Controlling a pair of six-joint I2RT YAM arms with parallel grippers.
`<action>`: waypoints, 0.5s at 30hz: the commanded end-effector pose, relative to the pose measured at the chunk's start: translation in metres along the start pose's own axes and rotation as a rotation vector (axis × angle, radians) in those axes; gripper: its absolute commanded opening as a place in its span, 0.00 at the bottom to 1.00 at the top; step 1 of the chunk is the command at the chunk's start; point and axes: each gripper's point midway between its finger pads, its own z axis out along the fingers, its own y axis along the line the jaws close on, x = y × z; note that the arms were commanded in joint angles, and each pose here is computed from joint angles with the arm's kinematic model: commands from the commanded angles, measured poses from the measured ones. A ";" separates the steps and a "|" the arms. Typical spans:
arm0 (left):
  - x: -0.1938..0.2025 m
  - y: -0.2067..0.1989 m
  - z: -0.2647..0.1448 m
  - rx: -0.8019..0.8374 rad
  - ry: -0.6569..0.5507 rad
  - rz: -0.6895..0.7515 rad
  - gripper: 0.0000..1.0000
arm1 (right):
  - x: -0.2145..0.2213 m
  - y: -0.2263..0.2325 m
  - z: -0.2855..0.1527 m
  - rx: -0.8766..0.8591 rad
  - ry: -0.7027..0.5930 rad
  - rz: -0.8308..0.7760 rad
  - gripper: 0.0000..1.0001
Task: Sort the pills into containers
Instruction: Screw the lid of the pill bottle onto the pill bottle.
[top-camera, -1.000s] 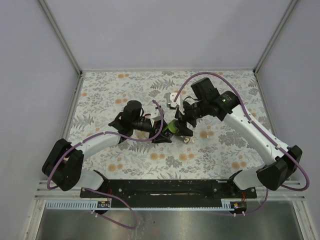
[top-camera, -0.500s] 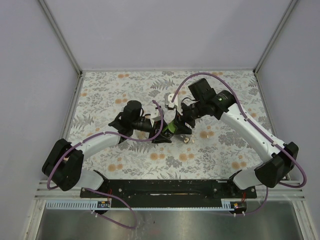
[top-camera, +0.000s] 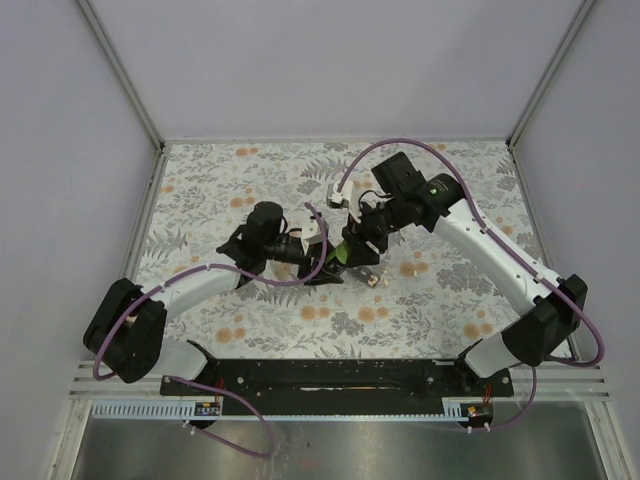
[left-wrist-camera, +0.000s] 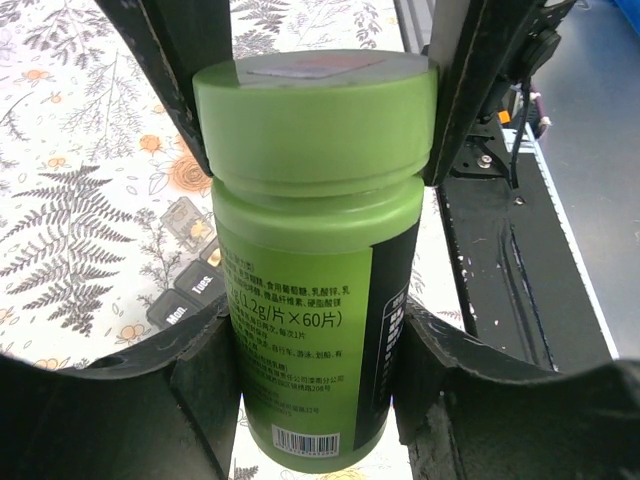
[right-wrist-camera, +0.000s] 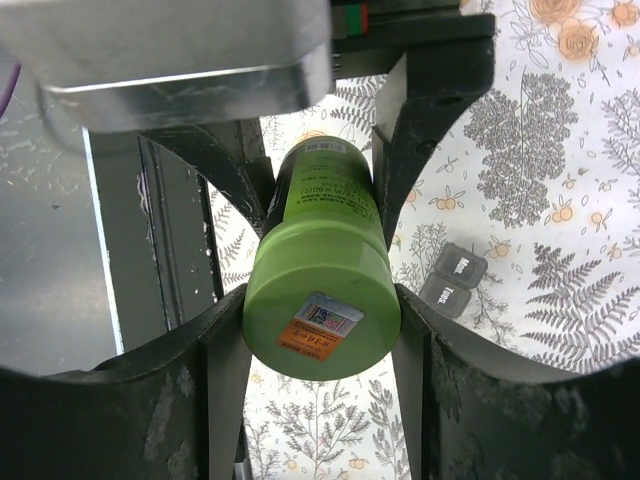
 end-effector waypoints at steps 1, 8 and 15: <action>-0.029 0.024 -0.007 -0.149 -0.067 0.117 0.00 | -0.014 0.011 0.001 -0.028 -0.035 0.099 0.55; -0.044 0.049 -0.015 -0.324 -0.112 0.140 0.00 | -0.018 -0.003 0.010 0.034 -0.058 0.251 0.55; -0.052 0.068 -0.029 -0.473 -0.135 0.158 0.00 | -0.020 -0.015 0.020 0.063 -0.042 0.366 0.57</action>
